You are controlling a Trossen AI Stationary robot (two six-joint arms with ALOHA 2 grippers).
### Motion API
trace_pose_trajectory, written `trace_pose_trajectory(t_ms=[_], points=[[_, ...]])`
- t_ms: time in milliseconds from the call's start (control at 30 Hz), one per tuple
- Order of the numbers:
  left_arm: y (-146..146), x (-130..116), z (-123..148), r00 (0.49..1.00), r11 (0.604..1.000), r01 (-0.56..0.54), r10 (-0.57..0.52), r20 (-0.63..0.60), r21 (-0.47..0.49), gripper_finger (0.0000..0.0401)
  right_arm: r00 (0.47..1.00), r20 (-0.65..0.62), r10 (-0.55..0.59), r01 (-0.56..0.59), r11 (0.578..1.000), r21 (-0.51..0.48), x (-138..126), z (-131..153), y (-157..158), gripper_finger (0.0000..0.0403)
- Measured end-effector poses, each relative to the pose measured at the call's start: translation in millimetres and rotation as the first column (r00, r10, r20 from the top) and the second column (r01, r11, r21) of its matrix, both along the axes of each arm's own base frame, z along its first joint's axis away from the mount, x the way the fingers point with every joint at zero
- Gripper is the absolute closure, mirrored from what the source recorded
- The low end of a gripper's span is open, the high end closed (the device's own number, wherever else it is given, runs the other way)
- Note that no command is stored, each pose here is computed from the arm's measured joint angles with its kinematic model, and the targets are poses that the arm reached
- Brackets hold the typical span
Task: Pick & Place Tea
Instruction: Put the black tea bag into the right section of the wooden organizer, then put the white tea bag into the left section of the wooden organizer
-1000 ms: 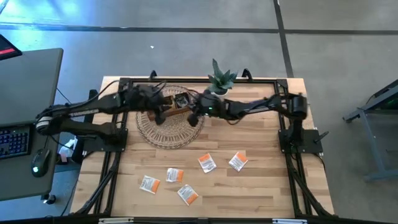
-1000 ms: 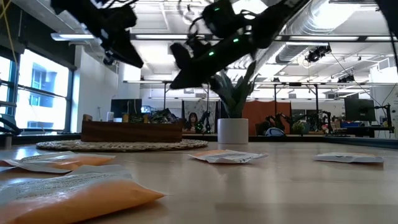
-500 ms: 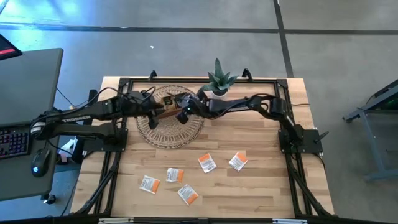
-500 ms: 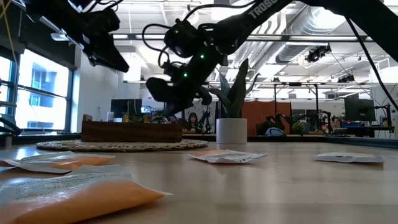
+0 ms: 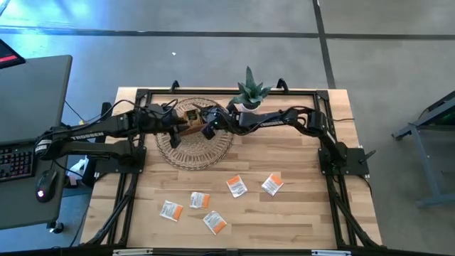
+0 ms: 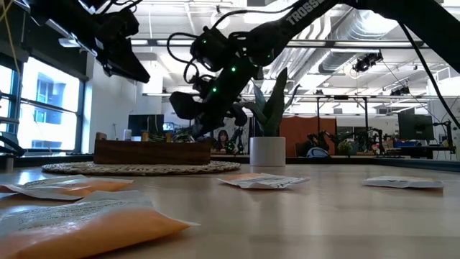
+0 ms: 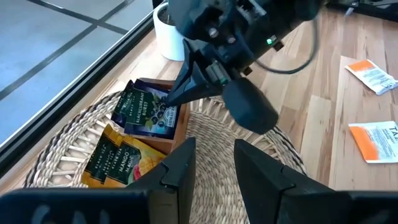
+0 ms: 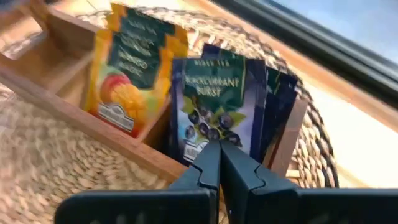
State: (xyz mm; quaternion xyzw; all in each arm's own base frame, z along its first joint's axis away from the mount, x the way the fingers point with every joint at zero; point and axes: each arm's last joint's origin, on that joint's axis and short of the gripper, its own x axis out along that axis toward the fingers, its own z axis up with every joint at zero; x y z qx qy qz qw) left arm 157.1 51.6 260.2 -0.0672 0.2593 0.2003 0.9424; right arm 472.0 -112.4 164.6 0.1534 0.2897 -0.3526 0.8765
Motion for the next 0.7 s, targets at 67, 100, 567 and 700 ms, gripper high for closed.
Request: trace_pose_trajectory(t_ms=[67,100,567,700], points=[[0,0,0,1.000,1.000,0.000,0.000,0.000,0.000,0.0293,1.000,-0.006,0.008,-0.008,1.000,0.018,0,-5,-2,0.0402],[0,0,0,1.000,1.000,0.000,0.000,0.000,0.000,0.0293,1.000,-0.007,0.014,-0.014,1.000,0.025,1,-8,-2,0.0402],[0,0,0,1.000,1.000,-0.003,0.003,-0.001,0.002,0.0293,0.992,0.039,0.123,-0.122,0.992,-0.039,6,32,11,0.0399],[-1,-1,-1,1.000,1.000,0.024,-0.024,-0.007,-0.018,0.0293,0.975,0.063,0.212,-0.208,0.976,-0.065,1,63,26,0.0399]])
